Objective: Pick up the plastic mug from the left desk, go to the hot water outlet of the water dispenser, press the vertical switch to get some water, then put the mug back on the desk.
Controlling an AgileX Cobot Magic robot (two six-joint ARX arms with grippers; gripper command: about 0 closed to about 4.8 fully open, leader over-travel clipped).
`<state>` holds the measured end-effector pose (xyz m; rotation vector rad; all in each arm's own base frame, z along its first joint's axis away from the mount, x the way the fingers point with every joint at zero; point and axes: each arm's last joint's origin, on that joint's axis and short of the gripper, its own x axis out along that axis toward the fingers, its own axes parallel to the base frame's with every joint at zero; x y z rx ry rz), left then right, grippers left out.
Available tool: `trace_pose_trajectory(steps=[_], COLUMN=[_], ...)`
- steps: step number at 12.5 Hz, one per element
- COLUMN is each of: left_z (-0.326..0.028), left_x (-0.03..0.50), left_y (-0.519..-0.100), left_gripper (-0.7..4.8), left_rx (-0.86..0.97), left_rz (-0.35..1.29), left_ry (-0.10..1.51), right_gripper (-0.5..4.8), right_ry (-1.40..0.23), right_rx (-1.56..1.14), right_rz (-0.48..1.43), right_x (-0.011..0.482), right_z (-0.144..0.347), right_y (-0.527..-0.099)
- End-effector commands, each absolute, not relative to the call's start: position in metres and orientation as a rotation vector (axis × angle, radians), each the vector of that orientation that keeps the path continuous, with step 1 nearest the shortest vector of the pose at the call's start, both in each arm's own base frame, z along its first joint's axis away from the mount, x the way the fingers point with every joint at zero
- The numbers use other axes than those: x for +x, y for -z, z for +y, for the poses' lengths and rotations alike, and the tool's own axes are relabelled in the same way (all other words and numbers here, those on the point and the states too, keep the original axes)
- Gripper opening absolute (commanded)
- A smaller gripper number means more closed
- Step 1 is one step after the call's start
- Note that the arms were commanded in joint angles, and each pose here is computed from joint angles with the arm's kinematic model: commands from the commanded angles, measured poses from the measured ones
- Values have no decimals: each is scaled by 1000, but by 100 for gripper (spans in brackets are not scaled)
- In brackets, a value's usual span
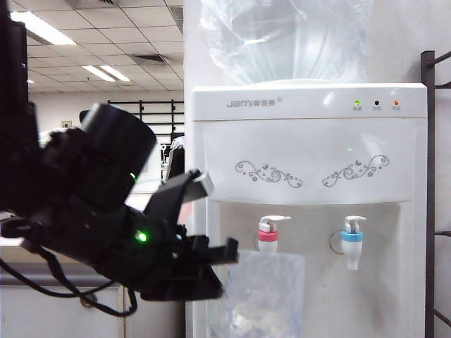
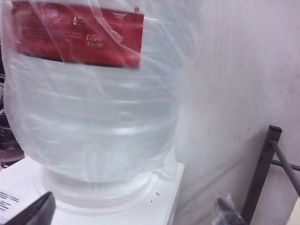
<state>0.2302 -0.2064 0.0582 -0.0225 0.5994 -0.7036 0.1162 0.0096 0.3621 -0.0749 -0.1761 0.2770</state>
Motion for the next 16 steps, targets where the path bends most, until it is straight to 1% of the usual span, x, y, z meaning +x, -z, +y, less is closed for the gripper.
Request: trace_pose_trajectory(steps=[1,6,9,12,16], left_z=[-213,-223,-222,-221,-222], left_x=[237,248,251,252,255], left_y=[-58,-52,-49,-48,-50], left_gripper=[-6,-6,-6,-6,-6], left_rx=[-34,-18,10,24,28], left_rz=[577,610,615,609,600], left_ry=[715,707,623,571,541], right_gripper=[440,440,440,440,440], right_ry=[-276,-276,-276,-276,-277], right_rx=[-80,-80,-80,-80,-78], right_rz=[-189,-188,-188,-188,-178], right_x=[115,115,115,116,116], right_z=[10,10,10,10,10], right_y=[-364,-364,-364,-364,-363])
